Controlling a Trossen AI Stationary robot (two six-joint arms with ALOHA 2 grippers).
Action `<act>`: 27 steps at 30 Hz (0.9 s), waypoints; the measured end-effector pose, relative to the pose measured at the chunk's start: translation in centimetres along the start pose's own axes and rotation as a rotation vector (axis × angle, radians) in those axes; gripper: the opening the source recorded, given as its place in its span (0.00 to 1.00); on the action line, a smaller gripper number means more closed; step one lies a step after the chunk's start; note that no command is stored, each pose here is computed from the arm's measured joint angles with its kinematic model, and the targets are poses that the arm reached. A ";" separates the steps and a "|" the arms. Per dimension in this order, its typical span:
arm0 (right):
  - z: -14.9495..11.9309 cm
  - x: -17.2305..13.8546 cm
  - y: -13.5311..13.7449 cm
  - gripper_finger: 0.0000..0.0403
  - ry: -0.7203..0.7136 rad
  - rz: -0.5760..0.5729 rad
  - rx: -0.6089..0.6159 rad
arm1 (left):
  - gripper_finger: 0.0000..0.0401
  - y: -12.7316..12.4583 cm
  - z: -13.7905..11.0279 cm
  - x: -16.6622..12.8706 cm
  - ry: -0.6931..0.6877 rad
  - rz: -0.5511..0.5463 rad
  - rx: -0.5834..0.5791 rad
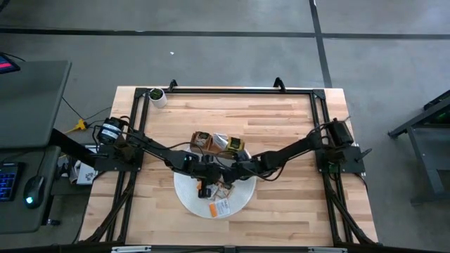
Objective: Pick & Place Tea
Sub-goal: Put the orange tea bag into the middle section of the wooden organizer
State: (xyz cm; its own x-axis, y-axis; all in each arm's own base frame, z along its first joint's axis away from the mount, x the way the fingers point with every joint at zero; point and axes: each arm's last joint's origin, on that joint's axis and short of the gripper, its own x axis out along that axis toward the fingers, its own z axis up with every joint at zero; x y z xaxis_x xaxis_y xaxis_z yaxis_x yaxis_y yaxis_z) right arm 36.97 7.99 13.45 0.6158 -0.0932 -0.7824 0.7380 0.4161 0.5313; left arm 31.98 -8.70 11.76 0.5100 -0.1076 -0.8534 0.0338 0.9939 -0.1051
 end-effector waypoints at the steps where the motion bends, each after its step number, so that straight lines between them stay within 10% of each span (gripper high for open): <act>1: -0.1 0.3 0.0 0.51 0.009 0.015 0.004 | 0.00 0.0 0.0 0.0 -0.001 0.000 0.005; 13: -0.3 1.1 0.0 0.44 0.026 0.037 -0.014 | 0.00 -0.1 -0.1 0.0 0.010 -0.022 0.019; 27: -0.5 1.1 -0.1 0.02 0.086 0.048 -0.084 | 0.01 -0.1 -0.1 0.0 0.010 -0.026 0.036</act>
State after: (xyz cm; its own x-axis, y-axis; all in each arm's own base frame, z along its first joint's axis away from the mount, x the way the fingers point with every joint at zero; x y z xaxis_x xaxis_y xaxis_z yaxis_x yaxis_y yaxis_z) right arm 37.51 8.29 12.37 0.6209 0.0052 -0.7838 0.6802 0.4933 0.5422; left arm 31.92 -8.77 11.74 0.5000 -0.1336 -0.8556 0.0779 0.9910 -0.1092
